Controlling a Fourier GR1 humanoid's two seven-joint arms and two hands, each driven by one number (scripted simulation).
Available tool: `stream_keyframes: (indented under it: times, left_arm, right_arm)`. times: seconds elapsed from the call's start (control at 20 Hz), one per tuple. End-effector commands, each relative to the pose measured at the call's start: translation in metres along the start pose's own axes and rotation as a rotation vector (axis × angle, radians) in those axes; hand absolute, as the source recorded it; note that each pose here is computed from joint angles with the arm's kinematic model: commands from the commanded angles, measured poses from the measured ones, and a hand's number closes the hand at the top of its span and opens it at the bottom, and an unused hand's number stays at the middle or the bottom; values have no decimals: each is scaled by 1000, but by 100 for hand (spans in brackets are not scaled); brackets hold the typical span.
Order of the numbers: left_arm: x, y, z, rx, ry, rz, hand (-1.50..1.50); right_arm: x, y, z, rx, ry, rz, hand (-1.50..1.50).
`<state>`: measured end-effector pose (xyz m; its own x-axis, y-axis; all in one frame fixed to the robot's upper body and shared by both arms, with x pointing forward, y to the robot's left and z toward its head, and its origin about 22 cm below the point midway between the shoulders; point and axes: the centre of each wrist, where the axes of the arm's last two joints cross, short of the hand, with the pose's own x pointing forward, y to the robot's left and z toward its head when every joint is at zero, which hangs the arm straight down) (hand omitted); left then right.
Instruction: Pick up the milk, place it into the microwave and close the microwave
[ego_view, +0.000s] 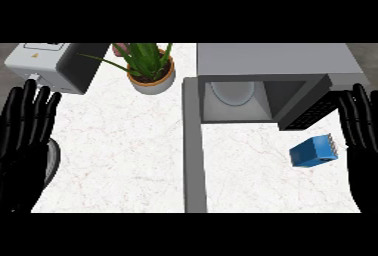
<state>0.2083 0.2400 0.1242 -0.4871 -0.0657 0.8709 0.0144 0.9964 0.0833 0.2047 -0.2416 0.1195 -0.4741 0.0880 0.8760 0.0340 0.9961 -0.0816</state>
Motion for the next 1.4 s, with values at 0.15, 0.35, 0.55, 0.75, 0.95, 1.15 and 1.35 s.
stream_keyframes:
  times: [0.15,0.35,0.55,0.75,0.95,1.15,1.35]
  left_arm:
    - [0,12,-2,3,-14,24,-150]
    - [-15,30,-11,103,102,60,-150]
    - [-5,45,16,86,125,79,-150]
    - [12,62,36,76,115,77,-150]
    - [24,68,36,71,129,64,-150]
    - [16,86,45,75,128,66,-150]
    - [21,101,62,74,117,77,-150]
  right_arm:
    - [13,-32,-10,173,-76,-87,-150]
    - [25,-42,-3,363,-9,-114,-150]
    - [39,-46,0,346,-13,-139,-150]
    - [42,-59,25,306,0,-90,-150]
    - [51,-62,38,265,34,-42,-150]
    - [12,-80,18,237,87,-26,-150]
    - [10,-74,38,234,90,-18,-150]
